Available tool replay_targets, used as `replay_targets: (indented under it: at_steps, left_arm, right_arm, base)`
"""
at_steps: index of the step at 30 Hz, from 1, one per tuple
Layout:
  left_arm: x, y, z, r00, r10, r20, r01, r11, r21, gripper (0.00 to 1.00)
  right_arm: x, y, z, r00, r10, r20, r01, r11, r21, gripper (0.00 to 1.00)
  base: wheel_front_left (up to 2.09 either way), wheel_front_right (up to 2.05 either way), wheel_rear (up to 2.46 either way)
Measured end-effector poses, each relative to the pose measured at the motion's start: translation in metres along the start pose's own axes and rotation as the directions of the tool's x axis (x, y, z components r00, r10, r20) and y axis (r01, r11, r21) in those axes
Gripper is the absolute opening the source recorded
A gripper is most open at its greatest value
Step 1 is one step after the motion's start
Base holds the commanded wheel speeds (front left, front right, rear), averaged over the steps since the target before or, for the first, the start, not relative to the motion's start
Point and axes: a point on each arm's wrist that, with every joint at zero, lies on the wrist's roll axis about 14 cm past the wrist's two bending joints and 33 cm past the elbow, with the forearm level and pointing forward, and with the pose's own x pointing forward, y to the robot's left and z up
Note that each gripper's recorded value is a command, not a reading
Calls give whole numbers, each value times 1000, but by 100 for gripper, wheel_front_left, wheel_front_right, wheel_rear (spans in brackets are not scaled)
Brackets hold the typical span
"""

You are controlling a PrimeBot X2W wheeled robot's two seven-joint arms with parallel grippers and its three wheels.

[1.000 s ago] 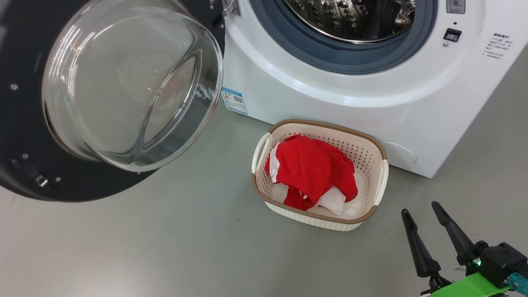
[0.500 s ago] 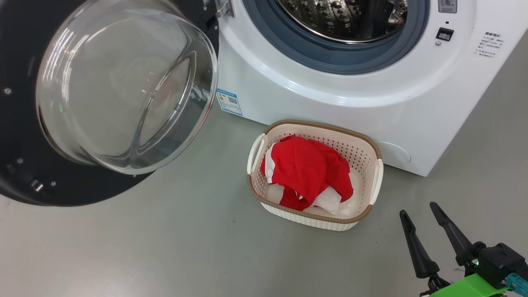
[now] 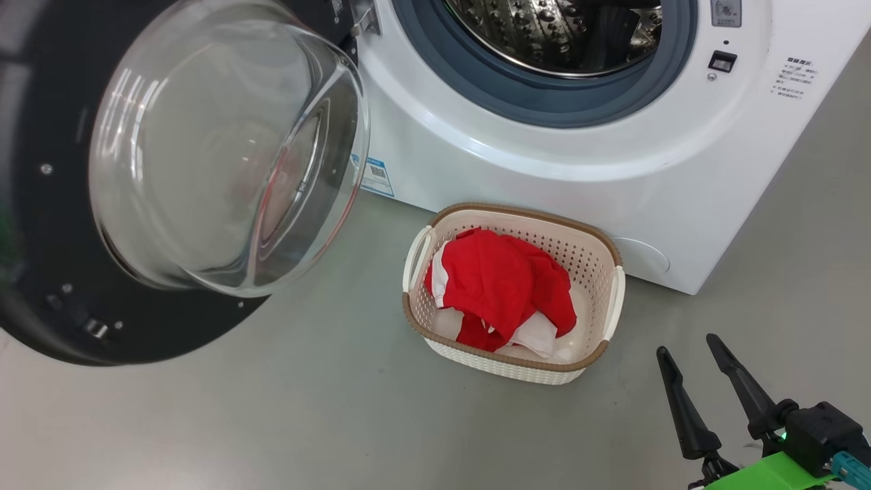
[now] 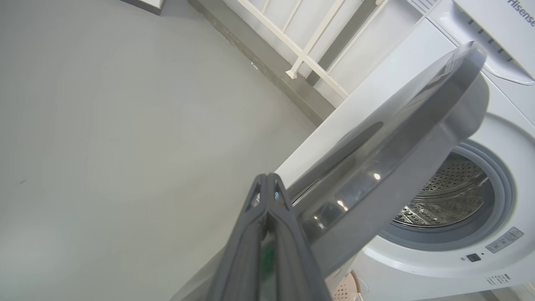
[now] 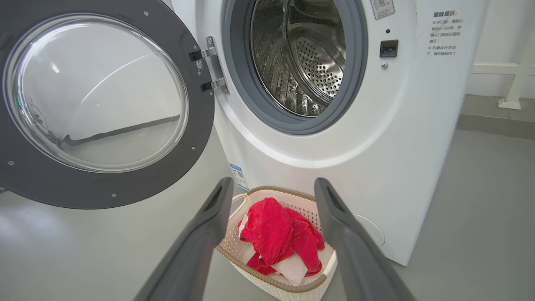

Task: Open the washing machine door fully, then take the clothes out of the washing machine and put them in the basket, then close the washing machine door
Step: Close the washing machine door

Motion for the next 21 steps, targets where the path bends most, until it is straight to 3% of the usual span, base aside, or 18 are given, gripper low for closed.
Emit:
replay_targets:
  at_steps: [7,12,21]
  left_arm:
    - [-8,-27,-18,991,-121,-60,122,992,26,0]
    - [-8,-59,-50,963,-231,-139,235,972,14,0]
    - [-14,-109,-66,906,-375,-196,390,920,40,0]
  right_arm:
    - [-2,2,4,1000,-6,14,6,1000,2,100]
    - [-3,1,5,1000,-11,16,11,1000,3,100]
    - [-5,-4,4,1000,-28,14,28,1000,7,100]
  base:
    - [0,0,0]
    - [0,0,0]
    - [0,0,0]
